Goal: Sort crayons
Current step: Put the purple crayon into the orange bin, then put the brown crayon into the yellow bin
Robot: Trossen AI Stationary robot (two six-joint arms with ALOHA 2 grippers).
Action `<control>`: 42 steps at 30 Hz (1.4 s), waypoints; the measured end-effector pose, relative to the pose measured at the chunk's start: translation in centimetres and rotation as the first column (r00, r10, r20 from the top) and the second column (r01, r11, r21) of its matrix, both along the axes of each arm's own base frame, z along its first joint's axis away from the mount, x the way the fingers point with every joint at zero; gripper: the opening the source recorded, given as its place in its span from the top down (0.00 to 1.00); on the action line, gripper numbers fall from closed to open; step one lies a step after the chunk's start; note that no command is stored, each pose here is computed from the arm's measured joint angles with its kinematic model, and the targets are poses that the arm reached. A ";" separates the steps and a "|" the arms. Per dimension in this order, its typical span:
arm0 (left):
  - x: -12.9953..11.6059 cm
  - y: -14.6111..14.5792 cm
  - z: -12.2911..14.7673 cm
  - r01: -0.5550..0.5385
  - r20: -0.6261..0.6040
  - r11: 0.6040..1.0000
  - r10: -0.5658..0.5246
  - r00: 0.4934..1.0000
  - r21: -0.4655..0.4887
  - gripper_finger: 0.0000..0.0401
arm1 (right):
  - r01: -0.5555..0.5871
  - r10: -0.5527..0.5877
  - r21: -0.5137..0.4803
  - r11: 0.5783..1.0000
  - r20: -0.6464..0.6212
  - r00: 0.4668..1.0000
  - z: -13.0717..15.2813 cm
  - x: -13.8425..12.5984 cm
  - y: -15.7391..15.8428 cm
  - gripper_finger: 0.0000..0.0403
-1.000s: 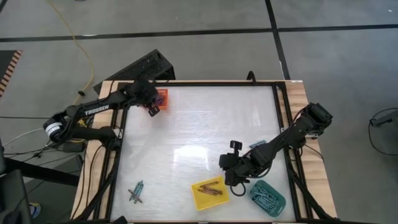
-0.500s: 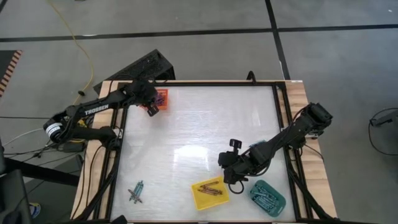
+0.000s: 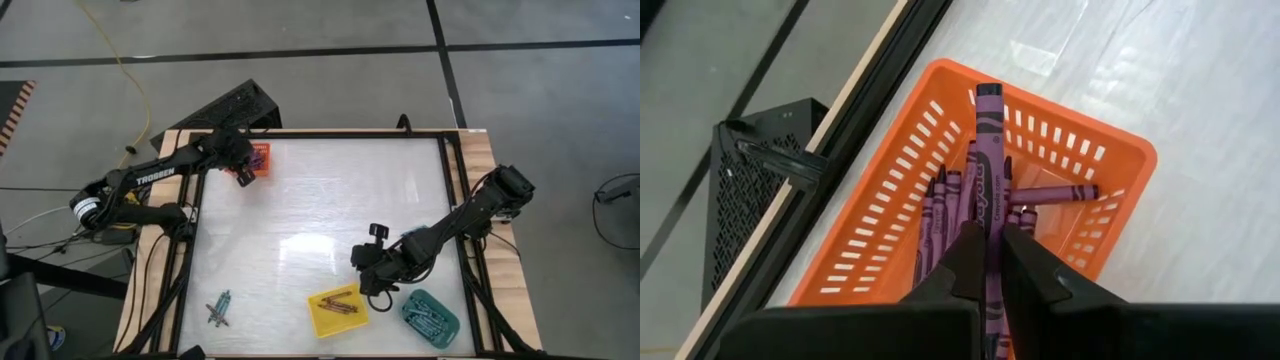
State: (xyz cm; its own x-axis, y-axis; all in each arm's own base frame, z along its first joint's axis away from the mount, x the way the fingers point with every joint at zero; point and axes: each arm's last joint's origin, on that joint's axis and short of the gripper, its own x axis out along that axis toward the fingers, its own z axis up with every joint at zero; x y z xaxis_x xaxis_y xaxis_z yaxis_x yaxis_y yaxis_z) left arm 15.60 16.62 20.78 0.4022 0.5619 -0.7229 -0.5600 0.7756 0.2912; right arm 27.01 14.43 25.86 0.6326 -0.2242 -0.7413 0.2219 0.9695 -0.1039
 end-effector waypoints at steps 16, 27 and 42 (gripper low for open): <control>-0.3 0.4 -0.5 0.016 -0.050 1.000 -0.016 0.999 0.004 0.96 | 0.000 0.000 0.000 1.000 0.000 1.000 0.0 0.0 0.0 0.84; 0.3 1.2 -2.0 -0.020 -0.068 0.999 0.017 0.998 -0.041 0.70 | 0.000 0.000 0.000 1.000 0.000 1.000 0.0 0.0 0.0 0.84; -0.3 -0.2 1.2 -0.010 0.127 1.000 0.011 0.992 -0.013 0.67 | 0.000 0.000 0.002 1.000 0.002 1.000 0.0 0.0 0.0 0.84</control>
State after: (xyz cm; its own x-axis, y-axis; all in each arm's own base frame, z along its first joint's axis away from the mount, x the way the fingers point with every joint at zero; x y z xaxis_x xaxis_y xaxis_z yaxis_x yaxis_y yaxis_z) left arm 15.28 16.38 21.99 0.4855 0.5581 -0.6729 -0.6002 0.7725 0.2076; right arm 27.03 14.44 25.87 0.6341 -0.2226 -0.7405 0.2217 0.9698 -0.1016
